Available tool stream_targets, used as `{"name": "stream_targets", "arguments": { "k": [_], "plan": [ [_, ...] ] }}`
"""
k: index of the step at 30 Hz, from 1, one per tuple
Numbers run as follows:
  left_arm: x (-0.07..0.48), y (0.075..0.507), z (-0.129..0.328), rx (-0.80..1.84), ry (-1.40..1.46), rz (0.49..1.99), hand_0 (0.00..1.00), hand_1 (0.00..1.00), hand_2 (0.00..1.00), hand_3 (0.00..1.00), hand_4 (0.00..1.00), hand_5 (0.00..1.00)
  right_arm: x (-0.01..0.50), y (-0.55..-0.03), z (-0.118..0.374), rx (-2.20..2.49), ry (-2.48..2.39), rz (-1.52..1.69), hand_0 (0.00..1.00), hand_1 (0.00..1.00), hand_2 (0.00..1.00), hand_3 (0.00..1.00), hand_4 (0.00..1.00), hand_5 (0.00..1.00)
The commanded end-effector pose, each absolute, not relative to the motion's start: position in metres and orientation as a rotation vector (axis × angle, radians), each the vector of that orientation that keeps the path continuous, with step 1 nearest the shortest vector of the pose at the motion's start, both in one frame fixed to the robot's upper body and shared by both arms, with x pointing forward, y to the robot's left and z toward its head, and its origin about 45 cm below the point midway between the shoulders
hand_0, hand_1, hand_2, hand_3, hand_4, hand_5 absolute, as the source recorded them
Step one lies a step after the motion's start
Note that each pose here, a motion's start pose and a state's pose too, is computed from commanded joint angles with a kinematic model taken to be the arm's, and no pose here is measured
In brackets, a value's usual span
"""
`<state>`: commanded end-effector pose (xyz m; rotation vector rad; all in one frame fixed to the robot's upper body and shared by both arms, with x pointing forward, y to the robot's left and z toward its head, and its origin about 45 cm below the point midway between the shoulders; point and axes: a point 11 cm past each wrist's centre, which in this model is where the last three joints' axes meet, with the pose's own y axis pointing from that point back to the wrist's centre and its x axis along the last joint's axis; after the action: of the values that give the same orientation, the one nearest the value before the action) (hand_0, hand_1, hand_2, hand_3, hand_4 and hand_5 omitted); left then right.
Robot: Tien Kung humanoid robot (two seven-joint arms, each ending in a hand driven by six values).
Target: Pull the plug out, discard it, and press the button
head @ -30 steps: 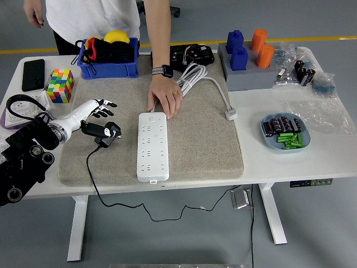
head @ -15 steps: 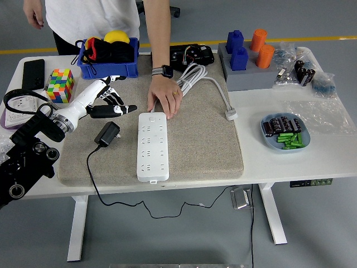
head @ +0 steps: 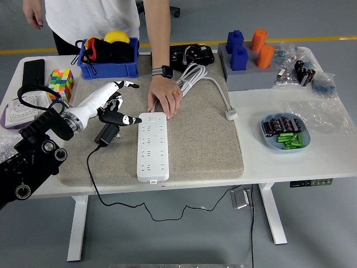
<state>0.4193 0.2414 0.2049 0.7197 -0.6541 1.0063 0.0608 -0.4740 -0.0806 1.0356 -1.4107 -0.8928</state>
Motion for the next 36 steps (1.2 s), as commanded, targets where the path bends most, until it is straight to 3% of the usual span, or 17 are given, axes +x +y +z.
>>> {"name": "stream_targets", "arguments": {
  "k": [15,36],
  "plan": [
    [0.428,0.203,0.191,1.002,-0.874,0.755,0.035,0.002,0.079,0.803,0.256,0.002,0.061,-0.474,-0.081,1.037,-1.405,-0.891,0.785,0.745,0.742,0.744,0.801,0.778],
    [0.447,0.194,0.183,1.175,-0.944,0.638,0.033,0.002,0.080,0.754,0.248,0.002,0.062,-0.476,-0.080,1.036,-1.403,-0.885,0.786,0.745,0.742,0.744,0.803,0.779]
  ]
}}
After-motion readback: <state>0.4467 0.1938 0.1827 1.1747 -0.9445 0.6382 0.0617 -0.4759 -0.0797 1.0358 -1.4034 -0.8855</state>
